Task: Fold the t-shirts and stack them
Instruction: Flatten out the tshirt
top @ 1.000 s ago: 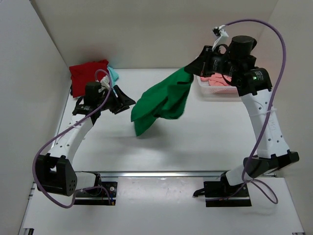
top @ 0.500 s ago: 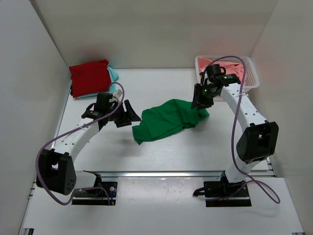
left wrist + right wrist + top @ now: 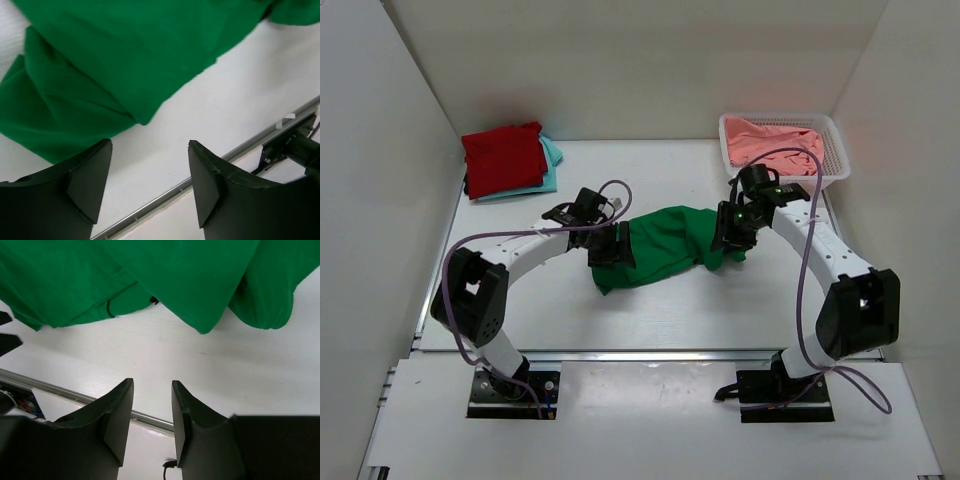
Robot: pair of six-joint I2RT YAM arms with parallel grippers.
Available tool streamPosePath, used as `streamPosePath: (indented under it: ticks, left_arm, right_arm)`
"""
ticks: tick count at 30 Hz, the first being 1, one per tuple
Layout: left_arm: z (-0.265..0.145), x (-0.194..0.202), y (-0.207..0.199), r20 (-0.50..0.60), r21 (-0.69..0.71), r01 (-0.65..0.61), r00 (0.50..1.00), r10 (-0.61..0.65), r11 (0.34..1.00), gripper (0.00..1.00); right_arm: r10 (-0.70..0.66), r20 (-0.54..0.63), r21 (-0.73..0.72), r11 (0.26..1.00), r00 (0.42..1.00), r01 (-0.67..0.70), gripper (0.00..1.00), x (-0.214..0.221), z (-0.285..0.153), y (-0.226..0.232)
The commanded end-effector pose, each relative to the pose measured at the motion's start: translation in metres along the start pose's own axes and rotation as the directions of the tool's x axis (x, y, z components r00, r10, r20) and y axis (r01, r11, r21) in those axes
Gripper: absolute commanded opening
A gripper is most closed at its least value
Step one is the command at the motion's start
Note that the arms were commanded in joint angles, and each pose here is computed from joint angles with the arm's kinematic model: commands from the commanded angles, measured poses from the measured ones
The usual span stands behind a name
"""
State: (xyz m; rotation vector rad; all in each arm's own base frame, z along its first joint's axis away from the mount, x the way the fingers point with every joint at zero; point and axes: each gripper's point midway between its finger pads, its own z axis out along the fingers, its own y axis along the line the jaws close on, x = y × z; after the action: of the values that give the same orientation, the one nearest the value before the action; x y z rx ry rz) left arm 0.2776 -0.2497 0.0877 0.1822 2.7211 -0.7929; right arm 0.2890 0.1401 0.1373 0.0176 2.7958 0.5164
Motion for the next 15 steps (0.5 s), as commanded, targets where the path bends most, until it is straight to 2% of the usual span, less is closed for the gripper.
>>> streamPosePath:
  ticks: [1, 4, 6, 9, 15]
  left_arm:
    - [-0.004, -0.012, 0.006, 0.032, -0.016, 0.017, 0.999, -0.016, 1.0, 0.71]
    - [0.007, -0.007, 0.008, -0.017, -0.05, -0.004, 1.0, 0.003, 0.999, 0.71]
    - [0.013, -0.003, 0.012, -0.045, -0.073, 0.004, 0.999, -0.007, 0.997, 0.67]
    - [0.021, -0.003, 0.006, -0.038, -0.024, 0.042, 0.998, -0.043, 0.999, 0.62]
    - [0.03, -0.005, -0.002, -0.052, 0.002, 0.065, 0.997, -0.065, 0.998, 0.6]
  right_arm:
    - [0.016, 0.087, -0.061, 0.998, 0.996, -0.011, 0.34, -0.009, -0.015, 0.01]
    - [0.031, 0.08, -0.068, 0.997, 0.996, -0.025, 0.33, -0.005, -0.012, 0.01]
    - [0.049, 0.076, -0.066, 0.997, 0.996, -0.044, 0.33, -0.004, -0.009, 0.006]
    - [0.059, 0.079, -0.076, 0.996, 0.995, -0.053, 0.34, -0.004, -0.01, 0.007]
    - [0.086, 0.08, -0.08, 0.994, 0.993, -0.08, 0.34, -0.001, -0.01, 0.002]
